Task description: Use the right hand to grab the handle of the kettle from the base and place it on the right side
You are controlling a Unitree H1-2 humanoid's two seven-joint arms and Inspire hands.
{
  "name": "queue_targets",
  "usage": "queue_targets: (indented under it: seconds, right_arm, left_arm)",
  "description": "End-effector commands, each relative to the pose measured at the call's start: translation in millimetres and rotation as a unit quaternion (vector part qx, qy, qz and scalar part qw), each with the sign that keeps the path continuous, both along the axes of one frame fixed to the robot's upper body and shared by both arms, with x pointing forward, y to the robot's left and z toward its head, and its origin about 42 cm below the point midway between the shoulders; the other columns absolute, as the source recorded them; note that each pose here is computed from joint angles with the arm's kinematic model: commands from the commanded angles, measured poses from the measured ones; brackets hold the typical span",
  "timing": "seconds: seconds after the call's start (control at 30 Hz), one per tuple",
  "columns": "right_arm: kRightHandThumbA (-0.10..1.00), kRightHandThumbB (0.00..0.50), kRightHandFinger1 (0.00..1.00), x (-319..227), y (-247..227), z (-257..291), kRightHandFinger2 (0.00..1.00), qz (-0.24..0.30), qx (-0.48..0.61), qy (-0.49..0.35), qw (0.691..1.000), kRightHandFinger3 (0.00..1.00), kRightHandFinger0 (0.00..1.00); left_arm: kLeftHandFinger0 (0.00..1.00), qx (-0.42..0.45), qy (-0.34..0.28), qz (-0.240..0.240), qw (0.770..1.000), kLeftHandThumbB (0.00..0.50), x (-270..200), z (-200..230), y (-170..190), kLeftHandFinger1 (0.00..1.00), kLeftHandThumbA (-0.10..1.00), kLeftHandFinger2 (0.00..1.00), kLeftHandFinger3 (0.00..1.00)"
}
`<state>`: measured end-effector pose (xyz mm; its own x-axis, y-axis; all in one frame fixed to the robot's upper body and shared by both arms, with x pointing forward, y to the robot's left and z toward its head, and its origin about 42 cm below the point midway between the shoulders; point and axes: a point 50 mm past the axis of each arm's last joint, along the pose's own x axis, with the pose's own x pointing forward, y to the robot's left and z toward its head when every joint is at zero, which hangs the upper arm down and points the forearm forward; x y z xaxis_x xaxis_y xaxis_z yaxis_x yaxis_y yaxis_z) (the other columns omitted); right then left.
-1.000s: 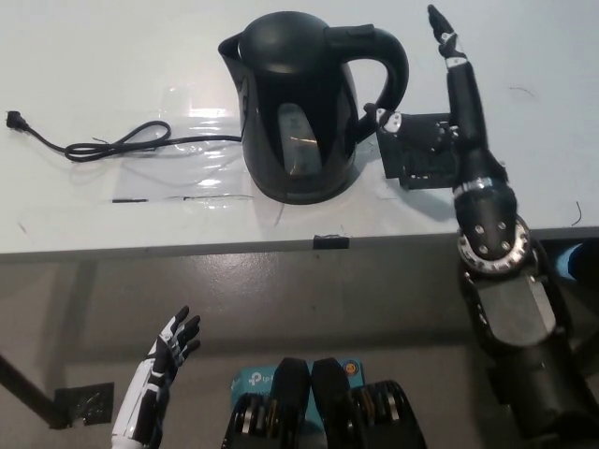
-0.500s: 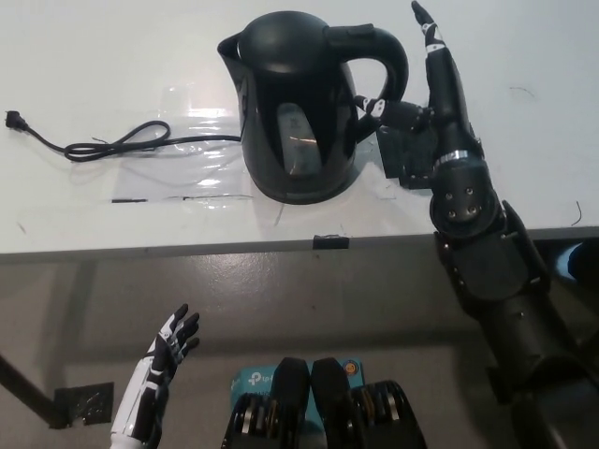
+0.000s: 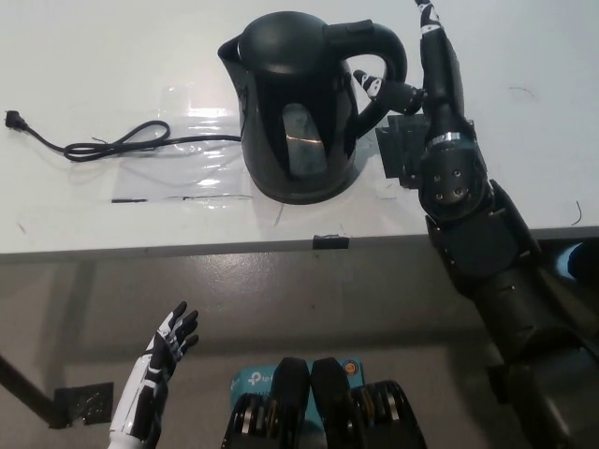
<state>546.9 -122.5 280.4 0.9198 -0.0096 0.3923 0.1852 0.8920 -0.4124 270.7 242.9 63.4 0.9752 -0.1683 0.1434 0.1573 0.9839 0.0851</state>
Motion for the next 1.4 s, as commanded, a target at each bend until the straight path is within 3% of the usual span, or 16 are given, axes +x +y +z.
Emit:
queue_targets:
  seconds: [0.0, 0.17, 0.33, 0.37, 0.4, 0.47, 0.53, 0.6, 0.63, 0.73, 0.87, 1.07, 1.1, 1.2, 1.27, 1.37]
  right_arm:
    - [0.86, 0.236, 1.00, 8, 14, 46, 1.00, 0.008, 0.002, -0.074, 0.997, 1.00, 1.00]
    - [0.77, 0.227, 1.00, 12, 19, 47, 1.00, 0.009, 0.000, -0.067, 0.998, 1.00, 1.00]
    - [0.18, 0.253, 1.00, 20, 26, 51, 1.00, -0.023, -0.015, -0.068, 0.997, 1.00, 0.99]
    - [0.02, 0.264, 0.76, 23, 28, 52, 0.94, -0.037, -0.036, -0.061, 0.997, 0.95, 0.67]
    - [-0.02, 0.267, 0.68, 23, 28, 52, 0.88, -0.045, -0.051, -0.061, 0.996, 0.88, 0.55]
    - [-0.10, 0.254, 0.19, 26, 30, 54, 0.37, -0.069, -0.099, -0.051, 0.991, 0.43, 0.04]
    - [-0.10, 0.209, 0.00, 28, 30, 55, 0.11, -0.077, -0.130, -0.049, 0.987, 0.17, 0.00]
    - [-0.10, 0.162, 0.13, 29, 30, 55, 0.42, -0.076, -0.150, -0.044, 0.985, 0.33, 0.00]
    - [-0.10, 0.147, 0.21, 29, 30, 55, 0.63, -0.074, -0.152, -0.047, 0.984, 0.53, 0.00]
    - [-0.10, 0.135, 0.35, 31, 29, 57, 0.76, -0.067, -0.141, -0.037, 0.987, 0.82, 0.00]
    - [-0.10, 0.143, 0.25, 31, 26, 55, 0.63, -0.061, -0.124, -0.032, 0.990, 0.56, 0.00]
    - [-0.10, 0.093, 0.25, 32, 23, 60, 0.67, -0.057, -0.065, -0.037, 0.996, 0.54, 0.00]
    - [-0.10, 0.149, 0.24, 32, 24, 65, 0.65, -0.061, -0.035, -0.035, 0.997, 0.63, 0.00]
    - [-0.10, 0.168, 0.15, 32, 26, 78, 0.53, -0.059, 0.063, -0.042, 0.995, 0.37, 0.00]
    - [-0.10, 0.103, 0.12, 33, 25, 89, 0.58, -0.048, 0.135, -0.046, 0.989, 0.44, 0.00]
    - [-0.10, 0.058, 0.00, 32, 19, 115, 0.36, -0.039, 0.194, -0.110, 0.974, 0.51, 0.00]
  left_arm:
    - [1.00, 0.002, -0.041, -0.009, 0.999, 0.500, 6, 15, 4, 1.00, 1.00, 1.00, 1.00]
    - [1.00, 0.002, -0.042, -0.008, 0.999, 0.500, 5, 14, 4, 1.00, 1.00, 1.00, 1.00]
    - [1.00, 0.001, -0.041, -0.009, 0.999, 0.500, 6, 15, 3, 1.00, 1.00, 1.00, 1.00]
    - [1.00, 0.000, -0.042, -0.009, 0.999, 0.500, 6, 15, 3, 1.00, 1.00, 1.00, 1.00]
    - [1.00, -0.001, -0.042, -0.009, 0.999, 0.500, 6, 14, 2, 1.00, 1.00, 1.00, 1.00]
    - [1.00, -0.001, -0.043, -0.008, 0.999, 0.500, 6, 15, 2, 1.00, 1.00, 1.00, 1.00]
    - [1.00, -0.003, -0.045, -0.008, 0.999, 0.500, 7, 15, 1, 1.00, 1.00, 1.00, 1.00]
    - [1.00, -0.001, -0.047, -0.008, 0.999, 0.500, 9, 16, 3, 1.00, 1.00, 1.00, 1.00]
    - [1.00, -0.001, -0.047, -0.008, 0.999, 0.500, 9, 17, 3, 1.00, 1.00, 1.00, 1.00]
    - [1.00, 0.003, -0.050, -0.008, 0.999, 0.500, 12, 19, 5, 1.00, 1.00, 1.00, 1.00]
    - [1.00, 0.002, -0.050, -0.010, 0.999, 0.500, 12, 19, 7, 1.00, 1.00, 1.00, 1.00]
    - [1.00, 0.004, -0.050, -0.013, 0.999, 0.500, 13, 20, 7, 1.00, 1.00, 1.00, 1.00]
    - [1.00, 0.003, -0.051, -0.013, 0.999, 0.500, 12, 20, 7, 1.00, 1.00, 1.00, 1.00]
    - [1.00, 0.000, -0.053, -0.013, 0.999, 0.500, 13, 20, 6, 1.00, 1.00, 1.00, 1.00]
    - [1.00, 0.002, -0.054, -0.011, 0.998, 0.500, 13, 20, 5, 1.00, 1.00, 1.00, 1.00]
    - [1.00, 0.000, -0.052, -0.009, 0.999, 0.500, 14, 19, 6, 1.00, 1.00, 1.00, 1.00]
